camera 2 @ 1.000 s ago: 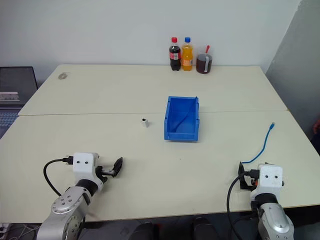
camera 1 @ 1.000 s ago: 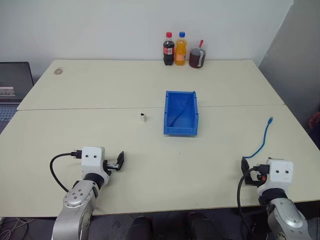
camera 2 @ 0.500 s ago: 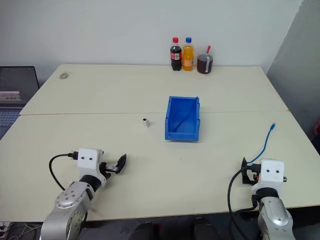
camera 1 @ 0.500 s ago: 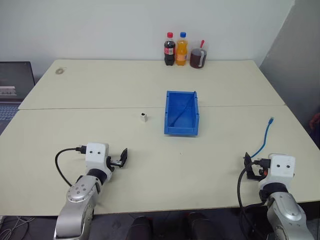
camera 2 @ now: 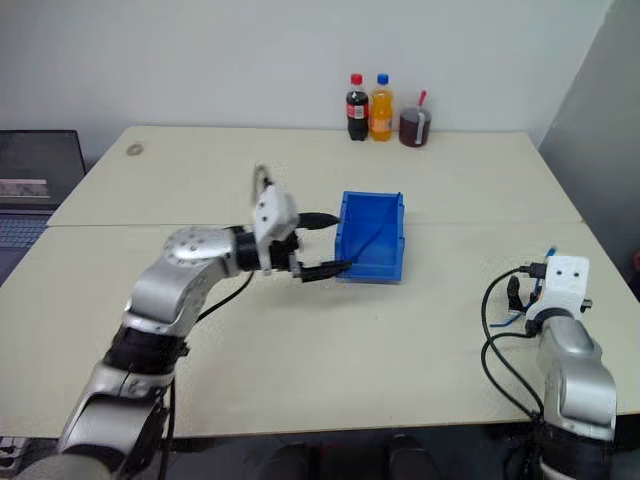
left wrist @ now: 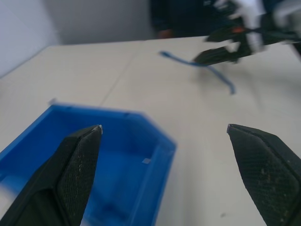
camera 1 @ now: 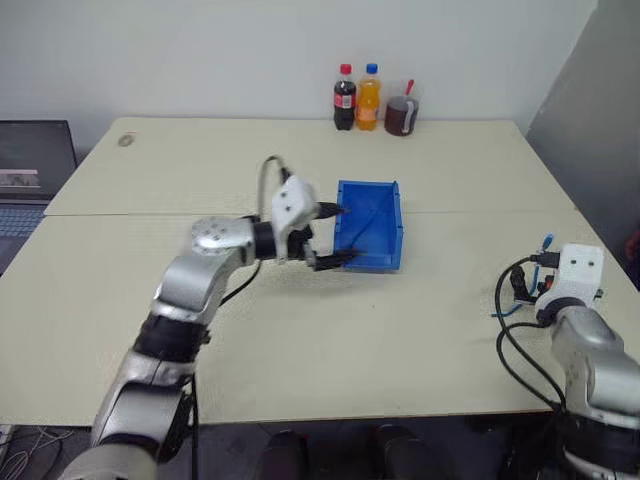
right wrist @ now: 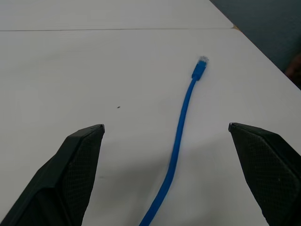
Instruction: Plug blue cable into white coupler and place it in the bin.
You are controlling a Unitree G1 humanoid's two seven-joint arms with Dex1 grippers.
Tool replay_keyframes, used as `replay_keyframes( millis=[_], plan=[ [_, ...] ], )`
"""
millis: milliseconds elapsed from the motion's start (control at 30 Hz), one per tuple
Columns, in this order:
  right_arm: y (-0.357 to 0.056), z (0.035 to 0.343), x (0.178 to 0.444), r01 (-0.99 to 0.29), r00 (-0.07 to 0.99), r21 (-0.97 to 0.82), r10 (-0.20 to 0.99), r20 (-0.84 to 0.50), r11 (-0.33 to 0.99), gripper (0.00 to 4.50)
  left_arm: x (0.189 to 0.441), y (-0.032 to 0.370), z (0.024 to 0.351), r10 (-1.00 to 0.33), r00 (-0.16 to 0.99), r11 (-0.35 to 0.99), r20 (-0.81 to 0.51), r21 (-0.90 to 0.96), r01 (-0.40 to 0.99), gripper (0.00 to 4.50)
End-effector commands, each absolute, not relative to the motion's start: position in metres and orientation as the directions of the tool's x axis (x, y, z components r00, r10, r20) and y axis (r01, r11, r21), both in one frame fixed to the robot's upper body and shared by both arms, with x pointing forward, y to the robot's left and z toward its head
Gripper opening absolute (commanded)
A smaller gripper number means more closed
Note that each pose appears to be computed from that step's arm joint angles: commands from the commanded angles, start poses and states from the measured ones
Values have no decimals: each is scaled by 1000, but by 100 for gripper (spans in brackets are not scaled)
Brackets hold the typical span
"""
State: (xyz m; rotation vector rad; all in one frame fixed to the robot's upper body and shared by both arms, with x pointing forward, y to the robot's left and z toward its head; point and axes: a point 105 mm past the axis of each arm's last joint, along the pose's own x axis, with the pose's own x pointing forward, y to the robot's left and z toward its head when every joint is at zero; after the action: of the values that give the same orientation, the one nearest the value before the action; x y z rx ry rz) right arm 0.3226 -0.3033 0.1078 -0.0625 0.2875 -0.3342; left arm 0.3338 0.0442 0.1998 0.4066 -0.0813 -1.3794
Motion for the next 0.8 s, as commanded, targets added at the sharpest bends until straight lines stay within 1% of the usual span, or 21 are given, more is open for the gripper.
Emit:
replay_keyframes(
  millis=[33, 100, 167, 267, 333, 433, 500, 567, 633, 700, 767, 800],
  plan=[
    [-322, 110, 336, 347, 894, -53, -347, -283, 937, 450, 335, 12, 208, -982, 69, 0, -174, 366, 930, 448],
    [-328, 106, 339, 358, 884, -45, -354, -305, 933, 450, 338, 4, 208, -984, 51, -17, -172, 377, 926, 448],
    [-331, 104, 344, 339, 888, -48, -336, -313, 940, 450, 342, -1, 207, -984, 51, -18, -168, 383, 923, 448],
    [-339, 101, 352, 320, 892, -42, -316, -322, 946, 450, 350, -8, 208, -987, 76, 15, -144, 388, 921, 448],
    [-346, 99, 357, 329, 889, -23, -318, -330, 944, 450, 350, -8, 205, -987, 78, 17, -142, 391, 920, 448],
    [-350, 101, 363, 328, 896, 8, -309, -318, 945, 399, 348, -6, 202, -987, 65, 2, -150, 388, 922, 450],
    [-350, 102, 367, 325, 900, 33, -298, -318, 945, 345, 346, -5, 201, -986, 60, -5, -156, 385, 923, 450],
    [-349, 101, 369, 319, 902, 32, -292, -318, 947, 296, 346, -4, 200, -986, 58, -7, -157, 385, 923, 450],
    [-347, 101, 370, 308, 905, 18, -286, -316, 951, 238, 345, -4, 200, -986, 56, -10, -158, 385, 923, 450],
    [-345, 101, 371, 299, 907, 9, -282, -313, 954, 204, 344, -5, 200, -986, 51, -13, -158, 384, 923, 450],
    [-342, 101, 373, 284, 911, -4, -272, -309, 959, 150, 344, -6, 200, -986, 47, -18, -159, 386, 922, 450],
    [-340, 101, 374, 279, 913, -8, -268, -309, 960, 130, 343, -6, 201, -986, 46, -19, -159, 387, 922, 450]
  ],
)
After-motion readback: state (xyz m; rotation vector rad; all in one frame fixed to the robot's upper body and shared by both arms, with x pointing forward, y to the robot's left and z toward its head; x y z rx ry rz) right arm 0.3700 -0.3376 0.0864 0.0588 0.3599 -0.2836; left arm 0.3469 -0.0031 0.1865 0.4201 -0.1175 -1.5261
